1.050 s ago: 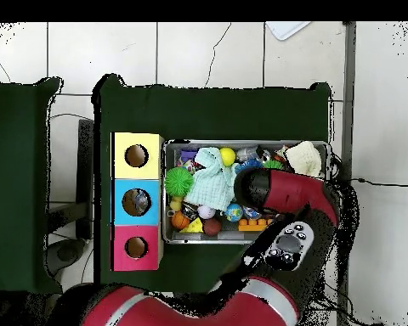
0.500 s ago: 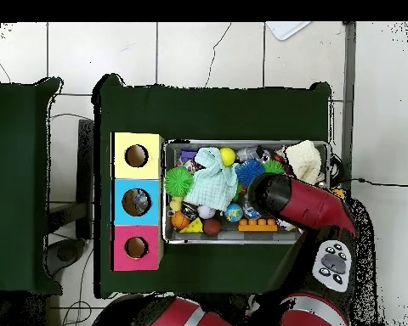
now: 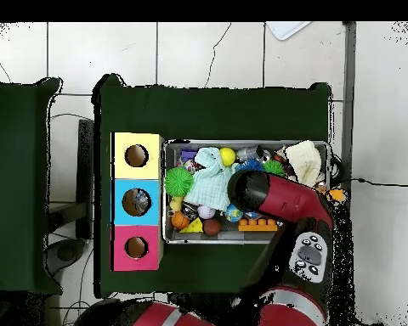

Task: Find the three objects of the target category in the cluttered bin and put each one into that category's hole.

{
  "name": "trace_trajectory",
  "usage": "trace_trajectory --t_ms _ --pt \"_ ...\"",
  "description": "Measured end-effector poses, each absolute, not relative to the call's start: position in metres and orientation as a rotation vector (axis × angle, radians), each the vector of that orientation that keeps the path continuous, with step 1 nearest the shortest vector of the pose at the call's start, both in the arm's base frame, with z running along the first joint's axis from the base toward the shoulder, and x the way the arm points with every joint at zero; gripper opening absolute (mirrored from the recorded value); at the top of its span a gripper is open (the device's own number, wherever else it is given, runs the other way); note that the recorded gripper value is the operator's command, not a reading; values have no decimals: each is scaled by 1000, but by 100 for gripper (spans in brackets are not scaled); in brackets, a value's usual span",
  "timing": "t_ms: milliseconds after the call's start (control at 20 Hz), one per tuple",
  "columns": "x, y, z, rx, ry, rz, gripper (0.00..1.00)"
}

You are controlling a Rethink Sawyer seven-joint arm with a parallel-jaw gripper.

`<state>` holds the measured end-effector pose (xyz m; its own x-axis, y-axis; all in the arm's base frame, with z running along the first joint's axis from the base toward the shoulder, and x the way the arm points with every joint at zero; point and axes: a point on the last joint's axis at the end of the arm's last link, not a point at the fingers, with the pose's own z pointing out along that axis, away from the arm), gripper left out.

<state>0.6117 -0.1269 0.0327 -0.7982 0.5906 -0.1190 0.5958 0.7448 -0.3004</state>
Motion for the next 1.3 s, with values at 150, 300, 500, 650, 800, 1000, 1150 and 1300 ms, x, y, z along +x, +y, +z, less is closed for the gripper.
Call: trace_trajectory --t_ms 150,300,500,650,800,1000,1150,1300 --pt "613 -102 36 950 2955 -512 100" --pt "615 -86 41 895 2976 -518 100" --pt "616 -71 47 822 2991 -528 100" --pt "617 -64 51 789 2996 -519 100" --pt "613 -60 51 761 3012 -511 100" --pt "601 -62 43 717 3047 -512 100" --pt "584 -72 33 649 3103 -493 100" --pt "566 -88 28 581 3153 -459 100"
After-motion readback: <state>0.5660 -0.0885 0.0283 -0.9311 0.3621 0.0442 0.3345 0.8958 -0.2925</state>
